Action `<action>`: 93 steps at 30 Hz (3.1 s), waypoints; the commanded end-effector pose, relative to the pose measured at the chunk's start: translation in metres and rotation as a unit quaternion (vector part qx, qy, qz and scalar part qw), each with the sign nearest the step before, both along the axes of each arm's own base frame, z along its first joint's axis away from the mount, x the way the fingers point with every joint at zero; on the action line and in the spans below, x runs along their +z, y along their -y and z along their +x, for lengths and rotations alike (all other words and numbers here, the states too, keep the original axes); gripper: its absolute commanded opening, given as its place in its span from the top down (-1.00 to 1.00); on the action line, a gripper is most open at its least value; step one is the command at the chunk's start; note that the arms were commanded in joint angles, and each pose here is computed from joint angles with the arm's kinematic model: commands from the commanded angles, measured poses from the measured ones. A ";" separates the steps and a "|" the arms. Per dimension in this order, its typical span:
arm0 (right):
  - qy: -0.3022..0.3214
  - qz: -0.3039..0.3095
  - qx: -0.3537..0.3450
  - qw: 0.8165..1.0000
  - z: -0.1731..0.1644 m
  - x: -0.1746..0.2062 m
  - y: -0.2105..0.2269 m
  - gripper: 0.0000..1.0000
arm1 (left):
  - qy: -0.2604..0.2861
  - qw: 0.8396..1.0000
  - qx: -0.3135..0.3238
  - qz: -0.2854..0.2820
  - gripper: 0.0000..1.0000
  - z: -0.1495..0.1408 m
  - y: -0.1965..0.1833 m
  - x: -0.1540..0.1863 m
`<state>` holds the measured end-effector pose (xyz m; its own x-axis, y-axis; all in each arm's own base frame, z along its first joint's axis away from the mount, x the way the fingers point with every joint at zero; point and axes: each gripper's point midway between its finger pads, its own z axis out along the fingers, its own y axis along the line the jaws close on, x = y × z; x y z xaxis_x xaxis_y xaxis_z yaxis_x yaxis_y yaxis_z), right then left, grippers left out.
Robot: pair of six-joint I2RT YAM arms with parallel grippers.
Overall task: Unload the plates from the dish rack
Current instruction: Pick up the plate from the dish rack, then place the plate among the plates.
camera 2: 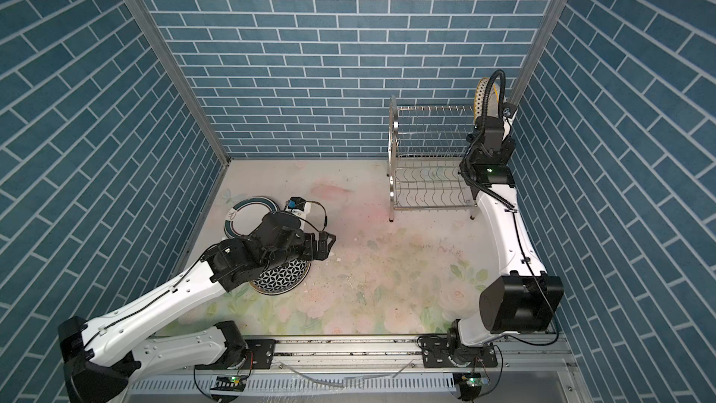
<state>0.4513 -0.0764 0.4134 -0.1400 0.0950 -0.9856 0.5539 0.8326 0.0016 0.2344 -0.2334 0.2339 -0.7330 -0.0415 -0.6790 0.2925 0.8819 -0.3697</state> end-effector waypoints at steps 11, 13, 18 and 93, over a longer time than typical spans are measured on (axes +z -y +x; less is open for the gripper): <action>0.178 0.048 0.024 0.983 -0.071 0.127 -0.003 1.00 | 0.011 0.999 0.053 -0.002 -0.99 -0.001 -0.037 0.007; 0.189 0.056 0.030 0.980 -0.083 0.135 -0.004 1.00 | 0.010 0.998 0.055 -0.002 -0.99 -0.002 -0.041 0.007; 0.202 0.066 0.039 0.976 -0.116 0.140 -0.005 1.00 | 0.011 0.998 0.060 -0.001 -0.99 -0.005 -0.047 0.009; -0.236 0.550 0.406 0.691 -0.223 -0.254 -0.238 1.00 | -0.076 0.967 -0.126 -0.210 -0.99 0.001 0.097 -0.103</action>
<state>0.2041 0.1433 0.1120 -0.8795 0.4670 -0.0915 0.2305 0.5864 0.7765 0.2295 -0.3189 0.1088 -0.8670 -0.0754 -0.4926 0.3550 0.6002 -0.7167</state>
